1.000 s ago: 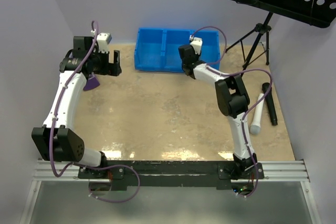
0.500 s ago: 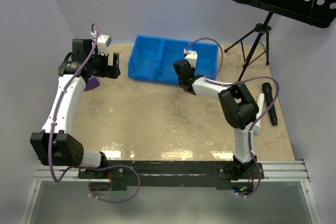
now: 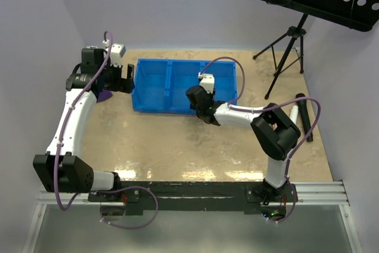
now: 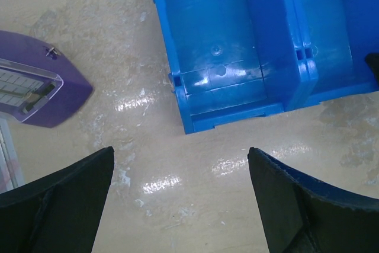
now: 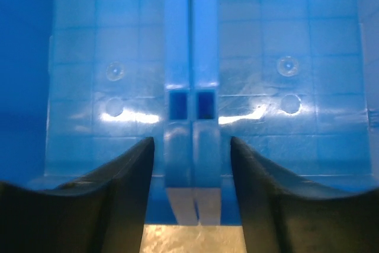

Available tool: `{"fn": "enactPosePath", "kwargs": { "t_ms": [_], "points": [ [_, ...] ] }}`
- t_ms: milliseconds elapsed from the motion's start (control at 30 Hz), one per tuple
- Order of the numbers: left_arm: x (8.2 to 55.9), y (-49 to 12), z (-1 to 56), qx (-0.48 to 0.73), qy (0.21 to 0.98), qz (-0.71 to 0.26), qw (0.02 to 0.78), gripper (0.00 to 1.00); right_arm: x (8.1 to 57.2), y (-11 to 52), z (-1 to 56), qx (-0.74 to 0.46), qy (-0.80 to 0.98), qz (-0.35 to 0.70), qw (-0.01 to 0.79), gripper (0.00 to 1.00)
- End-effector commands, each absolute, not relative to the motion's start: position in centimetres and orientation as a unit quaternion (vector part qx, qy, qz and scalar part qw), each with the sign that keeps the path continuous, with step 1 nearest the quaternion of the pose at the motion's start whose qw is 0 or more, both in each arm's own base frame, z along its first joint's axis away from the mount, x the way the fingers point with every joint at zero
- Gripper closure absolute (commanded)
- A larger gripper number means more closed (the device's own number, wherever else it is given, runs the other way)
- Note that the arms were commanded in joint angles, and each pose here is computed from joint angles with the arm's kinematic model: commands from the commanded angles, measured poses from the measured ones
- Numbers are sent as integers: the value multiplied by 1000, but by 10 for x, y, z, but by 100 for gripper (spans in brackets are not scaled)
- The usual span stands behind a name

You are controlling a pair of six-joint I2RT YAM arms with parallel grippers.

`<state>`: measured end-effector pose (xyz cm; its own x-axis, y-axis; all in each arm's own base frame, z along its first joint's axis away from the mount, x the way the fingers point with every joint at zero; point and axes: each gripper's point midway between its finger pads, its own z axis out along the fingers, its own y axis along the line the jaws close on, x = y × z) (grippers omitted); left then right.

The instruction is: Untangle the cables

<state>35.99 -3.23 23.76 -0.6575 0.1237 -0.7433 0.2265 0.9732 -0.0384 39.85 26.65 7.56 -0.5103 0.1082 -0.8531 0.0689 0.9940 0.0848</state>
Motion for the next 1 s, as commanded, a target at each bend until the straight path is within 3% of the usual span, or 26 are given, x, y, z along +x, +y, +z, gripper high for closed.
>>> {"fn": "enactPosePath", "kwargs": {
  "t_ms": [0, 100, 233, 533, 967],
  "points": [
    [360, -27, 242, 100, 901, -51, 418, 0, 392, 273, 109, 75, 863, 56, 497, 34],
    [359, -26, 241, 101, 902, -50, 418, 0, 387, 263, 152, 96, 851, 67, 512, 24],
    [357, -26, 240, 105, 900, -47, 419, 0, 372, 227, 182, 147, 843, 53, 514, 21],
    [362, -29, 243, 116, 897, -51, 424, 0, 338, 62, 120, 347, 844, -74, 403, 22],
    [364, -29, 247, 127, 893, -51, 428, 0, 312, -18, 98, 416, 818, -114, 380, 29]
  ]
}}
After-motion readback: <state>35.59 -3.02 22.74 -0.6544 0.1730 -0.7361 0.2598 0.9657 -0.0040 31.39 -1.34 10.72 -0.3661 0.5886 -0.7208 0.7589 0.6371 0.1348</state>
